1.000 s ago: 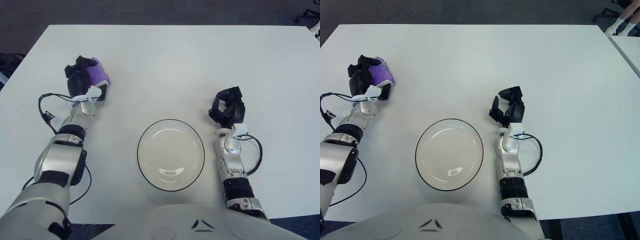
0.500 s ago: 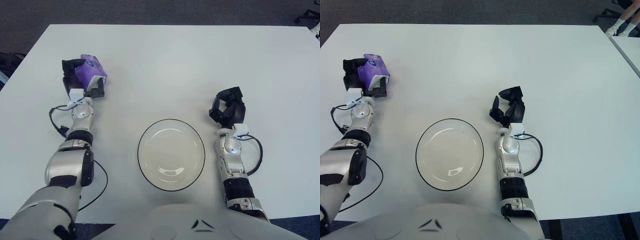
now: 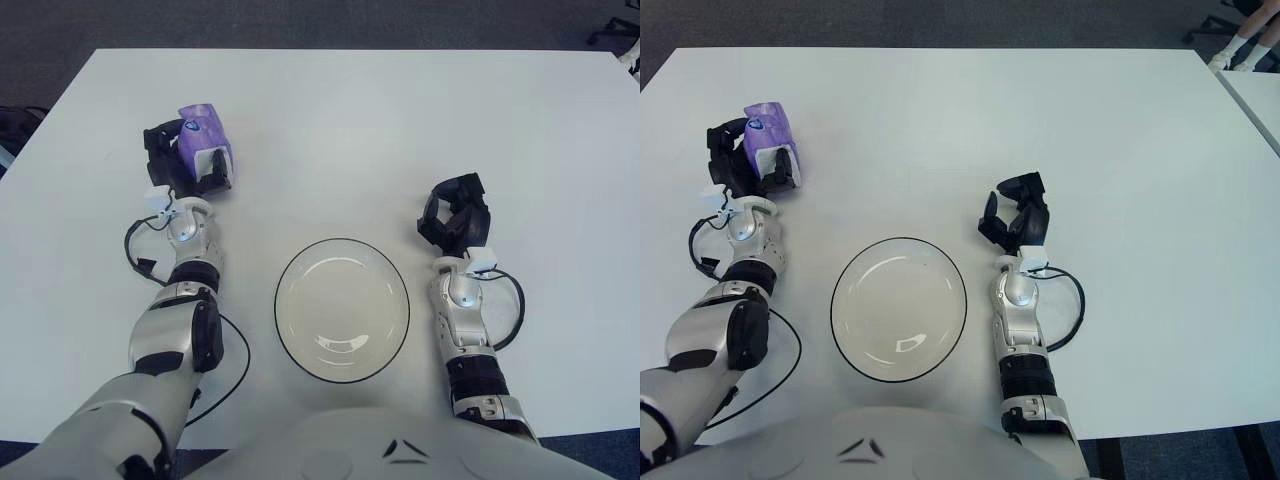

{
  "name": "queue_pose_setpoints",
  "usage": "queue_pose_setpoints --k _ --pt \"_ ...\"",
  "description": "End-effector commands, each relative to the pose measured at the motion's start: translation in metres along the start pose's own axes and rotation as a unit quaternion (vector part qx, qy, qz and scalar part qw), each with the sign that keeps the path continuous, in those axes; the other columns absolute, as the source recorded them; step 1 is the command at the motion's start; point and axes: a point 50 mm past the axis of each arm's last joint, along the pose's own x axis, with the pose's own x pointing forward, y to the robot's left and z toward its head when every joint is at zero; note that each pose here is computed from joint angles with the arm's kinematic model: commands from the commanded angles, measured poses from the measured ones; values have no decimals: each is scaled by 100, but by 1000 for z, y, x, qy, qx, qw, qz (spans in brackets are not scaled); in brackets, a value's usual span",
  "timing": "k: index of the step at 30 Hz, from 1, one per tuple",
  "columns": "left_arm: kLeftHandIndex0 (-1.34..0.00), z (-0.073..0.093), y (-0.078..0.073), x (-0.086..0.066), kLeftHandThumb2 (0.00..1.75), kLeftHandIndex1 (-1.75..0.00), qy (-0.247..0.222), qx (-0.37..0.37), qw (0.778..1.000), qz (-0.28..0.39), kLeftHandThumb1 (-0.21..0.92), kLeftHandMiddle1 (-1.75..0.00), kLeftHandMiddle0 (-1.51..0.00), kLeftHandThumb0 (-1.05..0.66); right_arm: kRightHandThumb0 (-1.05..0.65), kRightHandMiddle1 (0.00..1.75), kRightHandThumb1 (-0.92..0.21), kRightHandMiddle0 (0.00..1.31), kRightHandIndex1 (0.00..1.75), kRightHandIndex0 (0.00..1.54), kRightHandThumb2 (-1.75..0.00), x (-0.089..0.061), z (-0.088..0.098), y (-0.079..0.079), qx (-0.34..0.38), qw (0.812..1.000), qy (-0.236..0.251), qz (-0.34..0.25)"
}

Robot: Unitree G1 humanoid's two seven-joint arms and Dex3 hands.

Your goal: Put the tissue paper into the plate.

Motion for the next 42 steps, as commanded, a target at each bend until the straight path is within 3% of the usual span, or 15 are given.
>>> queue_pose_setpoints --k 1,3,5,12,20,23,27,33,38,42 --pt "-65 -5 5 -13 150 -175 12 -24 1000 -8 5 -137 -92 0 -41 175 -56 42 167 66 -101 -47 -47 -24 -25 989 140 -47" --pt "-67 -3 4 -14 156 -175 12 -32 999 -14 6 -159 -78 0 -41 175 -56 42 167 66 -101 -46 -48 -24 -25 989 141 -48" --pt "-65 2 -2 -18 155 -175 10 -41 999 -27 9 -167 -71 0 -41 175 -56 42 167 66 -101 -46 -48 -24 -25 988 142 -48" --pt "-59 25 -19 -32 147 -175 0 -72 993 -98 19 -174 -59 0 -41 175 -56 42 167 66 -102 -46 -48 -23 -24 988 144 -50" --pt "-56 48 -34 -44 143 -175 3 -75 978 -196 22 -175 -56 0 -41 175 -56 42 167 66 -102 -45 -48 -20 -21 989 140 -43" --pt "-57 53 -38 -46 131 -175 0 -73 970 -232 22 -138 -76 0 -41 175 -56 43 167 66 -102 -45 -48 -20 -20 989 140 -42" --pt "-65 60 -45 -46 140 -175 -16 -51 959 -277 11 -125 -90 0 -41 175 -55 43 167 66 -102 -45 -48 -19 -16 989 140 -41" --pt "-73 76 -57 -51 167 -175 -51 -2 937 -344 -10 -138 -104 0 -41 175 -55 43 167 66 -103 -44 -49 -18 -15 989 141 -40" --pt "-74 97 -73 -69 173 -175 -83 57 896 -433 -14 -148 -103 0 -41 175 -55 43 166 67 -103 -44 -49 -18 -12 989 140 -39" --pt "-72 102 -79 -76 174 -175 -76 63 870 -483 -13 -154 -101 0 -41 175 -55 43 166 67 -103 -44 -49 -18 -11 989 141 -38"
